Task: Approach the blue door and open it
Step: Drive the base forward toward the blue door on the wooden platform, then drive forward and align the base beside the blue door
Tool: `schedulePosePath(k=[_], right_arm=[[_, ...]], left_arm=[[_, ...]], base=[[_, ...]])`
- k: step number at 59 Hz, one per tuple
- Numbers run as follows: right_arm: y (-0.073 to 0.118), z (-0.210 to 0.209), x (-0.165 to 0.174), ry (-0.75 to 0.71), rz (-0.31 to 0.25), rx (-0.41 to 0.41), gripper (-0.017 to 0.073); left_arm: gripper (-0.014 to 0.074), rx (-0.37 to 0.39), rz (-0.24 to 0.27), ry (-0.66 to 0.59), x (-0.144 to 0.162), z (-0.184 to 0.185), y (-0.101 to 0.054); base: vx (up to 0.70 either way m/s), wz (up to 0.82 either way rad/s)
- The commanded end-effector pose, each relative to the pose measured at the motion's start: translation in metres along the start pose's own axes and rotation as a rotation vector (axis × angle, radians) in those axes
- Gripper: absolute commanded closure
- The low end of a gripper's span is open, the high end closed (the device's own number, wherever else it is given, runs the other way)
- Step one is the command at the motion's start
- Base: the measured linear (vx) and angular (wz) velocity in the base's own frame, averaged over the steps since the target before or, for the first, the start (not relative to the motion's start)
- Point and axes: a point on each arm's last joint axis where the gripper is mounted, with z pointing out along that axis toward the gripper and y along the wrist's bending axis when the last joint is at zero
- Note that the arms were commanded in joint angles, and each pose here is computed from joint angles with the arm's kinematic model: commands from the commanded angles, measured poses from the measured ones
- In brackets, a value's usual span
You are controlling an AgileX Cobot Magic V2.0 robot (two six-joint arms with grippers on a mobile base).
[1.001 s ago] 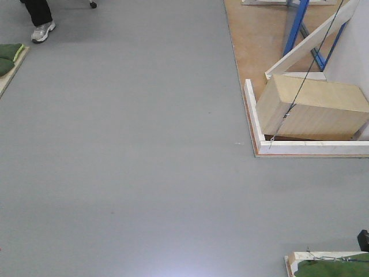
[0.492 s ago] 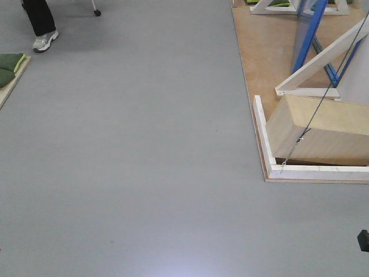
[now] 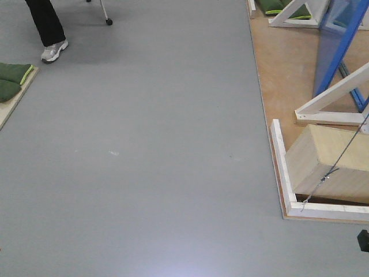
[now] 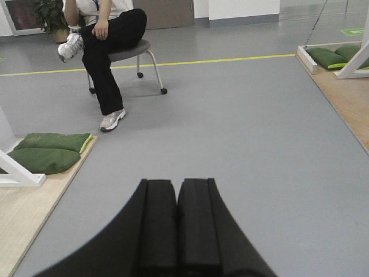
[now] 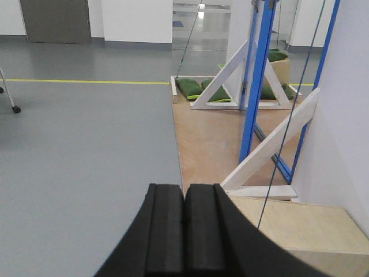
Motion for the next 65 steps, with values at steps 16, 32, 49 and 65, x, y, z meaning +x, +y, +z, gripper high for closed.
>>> schedulePosePath(k=[16, 32, 49, 65], right_arm=[[0.0007, 0.0, -0.0016, -0.081, -0.018, -0.004, 0.0557], [0.0007, 0.0001, -0.0015, -0.08, -0.018, -0.004, 0.0557], [0.0007, 0.0001, -0.0015, -0.08, -0.018, -0.004, 0.0557], [0.0007, 0.0001, -0.001, -0.075, -0.018, -0.004, 0.0557]], left_arm=[[0.0524, 0.006, -0.009, -0.098, -0.0067, -0.0011, -0.0004], [0.0524, 0.006, -0.009, -0.098, -0.0067, -0.0011, -0.0004], [0.0524, 0.006, -0.009, -0.099, -0.0068, -0.0011, -0.0004], [0.0524, 0.004, -0.01, -0.099, -0.0067, -0.0011, -0.0003]], base=[[0.38, 0.02], [0.38, -0.05], [0.38, -0.1], [0.38, -0.09]])
